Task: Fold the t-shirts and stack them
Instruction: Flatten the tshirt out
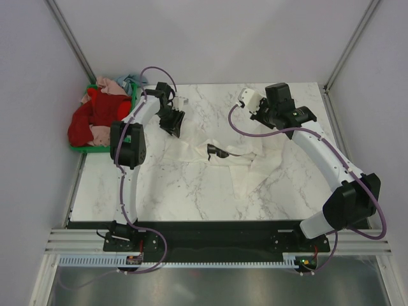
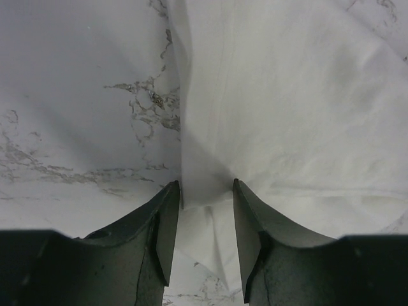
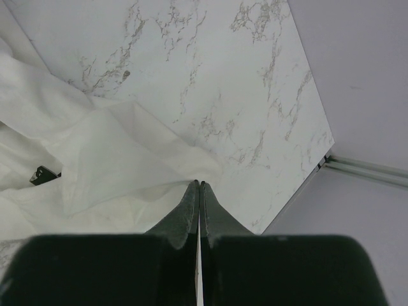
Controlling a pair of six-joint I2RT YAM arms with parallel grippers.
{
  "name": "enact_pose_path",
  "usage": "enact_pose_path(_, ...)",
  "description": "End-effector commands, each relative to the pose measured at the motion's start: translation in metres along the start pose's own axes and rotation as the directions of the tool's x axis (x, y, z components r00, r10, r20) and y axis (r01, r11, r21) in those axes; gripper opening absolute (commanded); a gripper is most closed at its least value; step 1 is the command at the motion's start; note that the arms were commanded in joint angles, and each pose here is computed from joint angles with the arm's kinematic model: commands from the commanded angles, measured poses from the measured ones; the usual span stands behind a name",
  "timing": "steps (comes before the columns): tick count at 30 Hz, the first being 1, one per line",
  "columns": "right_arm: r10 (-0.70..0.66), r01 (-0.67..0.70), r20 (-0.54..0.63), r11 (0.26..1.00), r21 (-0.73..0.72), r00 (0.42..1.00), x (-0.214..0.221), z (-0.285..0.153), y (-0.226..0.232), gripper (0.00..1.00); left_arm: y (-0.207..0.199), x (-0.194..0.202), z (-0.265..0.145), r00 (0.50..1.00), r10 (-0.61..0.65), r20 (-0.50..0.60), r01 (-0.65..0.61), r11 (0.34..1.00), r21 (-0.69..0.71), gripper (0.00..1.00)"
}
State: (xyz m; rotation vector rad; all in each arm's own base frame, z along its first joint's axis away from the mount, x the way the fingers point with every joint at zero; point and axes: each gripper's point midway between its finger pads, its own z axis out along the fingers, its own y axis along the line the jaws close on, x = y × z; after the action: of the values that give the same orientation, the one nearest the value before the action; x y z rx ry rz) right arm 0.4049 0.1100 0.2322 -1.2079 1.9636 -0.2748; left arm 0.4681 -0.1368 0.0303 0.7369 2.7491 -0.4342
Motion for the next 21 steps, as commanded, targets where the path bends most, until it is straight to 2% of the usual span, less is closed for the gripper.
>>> enact_pose_path(1,0.012,-0.014,0.035,0.999,0.038,0.999,-0.013,-0.007,-0.014,0.0,0.004,-0.001,0.004,1.0,-0.029,-0.01,0.029,1.0,-0.008,0.46)
enact_pose_path(2,0.012,-0.014,0.035,0.999,0.038,0.999,-0.013,-0.008,-0.014,0.0,0.004,-0.001,0.005,0.999,-0.031,-0.01,0.031,1.0,-0.005,0.45)
enact_pose_path(7,0.011,-0.012,0.031,0.999,0.042,0.999,-0.014,-0.008,-0.016,0.0,0.004,-0.004,0.006,1.0,-0.03,-0.003,0.03,1.0,-0.002,0.23)
enact_pose_path(9,0.011,-0.013,0.033,0.999,0.045,0.999,-0.015,-0.009,-0.017,0.0,0.005,-0.006,0.001,1.0,-0.029,0.008,0.03,1.0,-0.01,0.23)
enact_pose_path(14,0.014,-0.015,0.026,0.999,0.034,1.0,-0.012,-0.006,-0.014,0.0,0.005,-0.017,-0.014,0.999,-0.018,0.048,0.019,0.999,-0.029,0.29)
enact_pose_path(20,0.015,-0.016,0.03,1.0,0.023,0.999,-0.013,-0.001,-0.012,0.0,0.005,-0.023,-0.022,0.997,-0.009,0.071,0.012,0.999,-0.04,0.23)
enact_pose_path(21,0.016,-0.017,0.032,1.0,0.023,0.999,-0.013,-0.001,-0.012,0.0,0.005,-0.023,-0.023,0.997,-0.008,0.073,0.012,0.999,-0.044,0.19)
